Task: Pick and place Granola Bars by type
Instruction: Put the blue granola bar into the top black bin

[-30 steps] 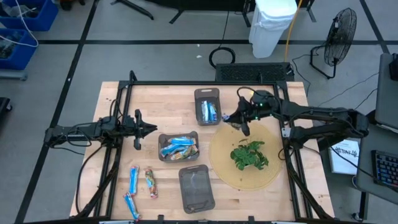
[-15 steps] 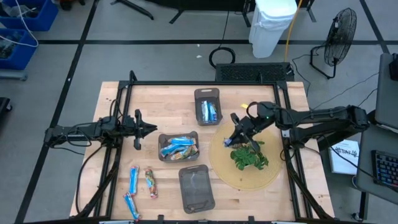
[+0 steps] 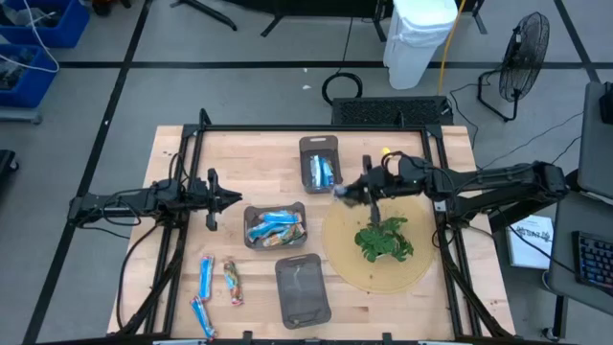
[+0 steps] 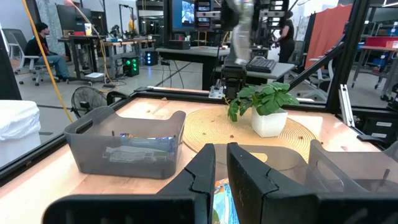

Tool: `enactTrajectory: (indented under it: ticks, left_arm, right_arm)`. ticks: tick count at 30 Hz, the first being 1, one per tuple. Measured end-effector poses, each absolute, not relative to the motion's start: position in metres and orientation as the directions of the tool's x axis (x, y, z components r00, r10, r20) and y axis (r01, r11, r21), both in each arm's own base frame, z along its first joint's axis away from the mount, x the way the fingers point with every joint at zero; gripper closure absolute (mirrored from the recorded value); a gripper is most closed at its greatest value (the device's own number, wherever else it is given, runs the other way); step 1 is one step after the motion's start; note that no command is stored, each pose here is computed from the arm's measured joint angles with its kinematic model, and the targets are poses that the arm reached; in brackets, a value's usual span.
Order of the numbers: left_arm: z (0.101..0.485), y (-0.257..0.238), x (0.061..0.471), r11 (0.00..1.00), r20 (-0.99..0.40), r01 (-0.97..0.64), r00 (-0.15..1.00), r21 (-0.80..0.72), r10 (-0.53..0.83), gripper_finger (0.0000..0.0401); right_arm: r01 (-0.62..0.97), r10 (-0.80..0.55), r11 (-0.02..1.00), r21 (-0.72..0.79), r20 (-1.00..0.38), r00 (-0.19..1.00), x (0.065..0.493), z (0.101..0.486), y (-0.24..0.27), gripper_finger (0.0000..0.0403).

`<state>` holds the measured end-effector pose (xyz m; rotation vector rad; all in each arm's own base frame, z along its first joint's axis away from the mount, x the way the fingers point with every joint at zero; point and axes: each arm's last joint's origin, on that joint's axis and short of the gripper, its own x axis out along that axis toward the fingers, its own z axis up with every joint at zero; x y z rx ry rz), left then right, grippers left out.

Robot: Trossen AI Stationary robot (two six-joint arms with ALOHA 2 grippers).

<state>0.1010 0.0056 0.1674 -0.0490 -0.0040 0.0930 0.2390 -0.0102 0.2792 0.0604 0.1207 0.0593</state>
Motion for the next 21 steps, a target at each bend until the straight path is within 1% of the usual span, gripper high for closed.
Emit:
enactTrajectory:
  ticks: [2, 4, 8, 15, 18, 21]
  left_arm:
    - [0.167, 0.006, 0.101, 0.994, 0.002, -0.093, 0.996, -0.049, 0.093, 0.0354]
    - [0.167, 0.006, 0.101, 0.994, 0.002, -0.093, 0.996, -0.049, 0.093, 0.0354]
    - [0.167, 0.006, 0.101, 0.994, 0.002, -0.093, 0.996, -0.049, 0.094, 0.0354]
    - [0.167, 0.006, 0.101, 0.994, 0.002, -0.093, 0.996, -0.049, 0.093, 0.0354]
    - [0.167, 0.006, 0.101, 0.994, 0.001, -0.093, 0.996, -0.049, 0.093, 0.0354]
    - [0.167, 0.006, 0.101, 0.994, 0.002, -0.093, 0.996, -0.049, 0.093, 0.0354]
  right_arm:
    - [0.009, -0.004, 0.999, 0.038, -0.124, 0.992, 0.241, 0.278, -0.012, 0.0399]
    - [0.036, -0.033, 0.999, 0.020, -0.128, 0.991, 0.244, 0.275, -0.013, 0.0399]
    - [0.035, -0.034, 0.999, 0.009, -0.106, 0.994, 0.251, 0.272, -0.014, 0.0399]
    - [0.038, -0.038, 0.999, -0.015, 0.023, 0.999, 0.263, 0.282, -0.016, 0.0399]
    - [0.066, -0.067, 0.996, 0.062, 0.013, 0.998, 0.269, 0.295, -0.025, 0.0399]
    - [0.120, -0.112, 0.986, 0.112, -0.077, 0.991, 0.271, 0.305, -0.037, 0.0399]
